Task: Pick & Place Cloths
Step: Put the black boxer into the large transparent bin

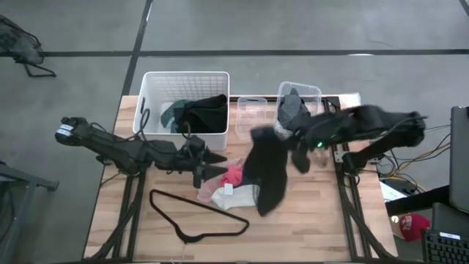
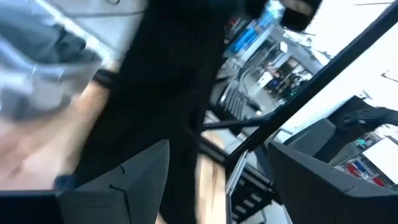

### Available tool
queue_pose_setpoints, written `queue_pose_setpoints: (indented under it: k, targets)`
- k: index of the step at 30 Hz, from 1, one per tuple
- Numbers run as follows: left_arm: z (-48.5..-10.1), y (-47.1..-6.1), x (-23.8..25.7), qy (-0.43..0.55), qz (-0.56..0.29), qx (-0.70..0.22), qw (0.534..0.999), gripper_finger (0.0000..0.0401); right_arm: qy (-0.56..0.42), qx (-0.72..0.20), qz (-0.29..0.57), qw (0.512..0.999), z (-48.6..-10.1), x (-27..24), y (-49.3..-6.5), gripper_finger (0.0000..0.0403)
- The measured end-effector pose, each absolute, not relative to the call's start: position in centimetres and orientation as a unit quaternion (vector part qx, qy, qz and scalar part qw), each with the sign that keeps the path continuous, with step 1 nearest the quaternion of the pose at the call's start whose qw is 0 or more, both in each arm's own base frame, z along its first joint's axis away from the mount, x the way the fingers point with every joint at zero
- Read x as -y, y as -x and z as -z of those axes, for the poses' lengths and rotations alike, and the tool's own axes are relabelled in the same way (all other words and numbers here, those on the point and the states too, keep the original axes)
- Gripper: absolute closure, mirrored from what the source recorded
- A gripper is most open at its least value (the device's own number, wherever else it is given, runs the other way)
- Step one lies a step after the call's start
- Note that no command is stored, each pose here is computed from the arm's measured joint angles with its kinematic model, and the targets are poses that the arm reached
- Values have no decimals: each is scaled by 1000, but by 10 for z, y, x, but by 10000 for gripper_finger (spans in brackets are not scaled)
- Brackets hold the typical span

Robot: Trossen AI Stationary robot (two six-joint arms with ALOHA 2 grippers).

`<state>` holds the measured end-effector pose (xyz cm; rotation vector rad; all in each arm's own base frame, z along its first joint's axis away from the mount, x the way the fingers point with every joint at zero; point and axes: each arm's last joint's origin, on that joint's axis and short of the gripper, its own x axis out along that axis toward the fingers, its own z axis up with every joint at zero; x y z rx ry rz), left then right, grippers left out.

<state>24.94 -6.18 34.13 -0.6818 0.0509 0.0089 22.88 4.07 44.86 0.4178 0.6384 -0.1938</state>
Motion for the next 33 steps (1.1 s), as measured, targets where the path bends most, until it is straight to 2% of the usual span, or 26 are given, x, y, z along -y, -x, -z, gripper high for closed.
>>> queue_pose_setpoints:
  k: [7,12,17,24,33]
  targets:
    - [-352,-249,62,315,1,-13,949,126,-153,-164,228,947,-506,-8,-185,391]
    - [-350,-250,62,317,-1,-17,948,126,-76,-99,370,921,-535,14,-165,393]
    - [-348,-250,62,329,-4,-25,944,126,-75,-88,440,891,-543,36,-156,392]
    - [-346,-249,63,339,-4,-32,940,126,-134,-223,518,815,-493,62,-156,392]
    - [-346,-249,63,338,-4,-32,940,126,-192,-401,456,771,-398,98,-200,393]
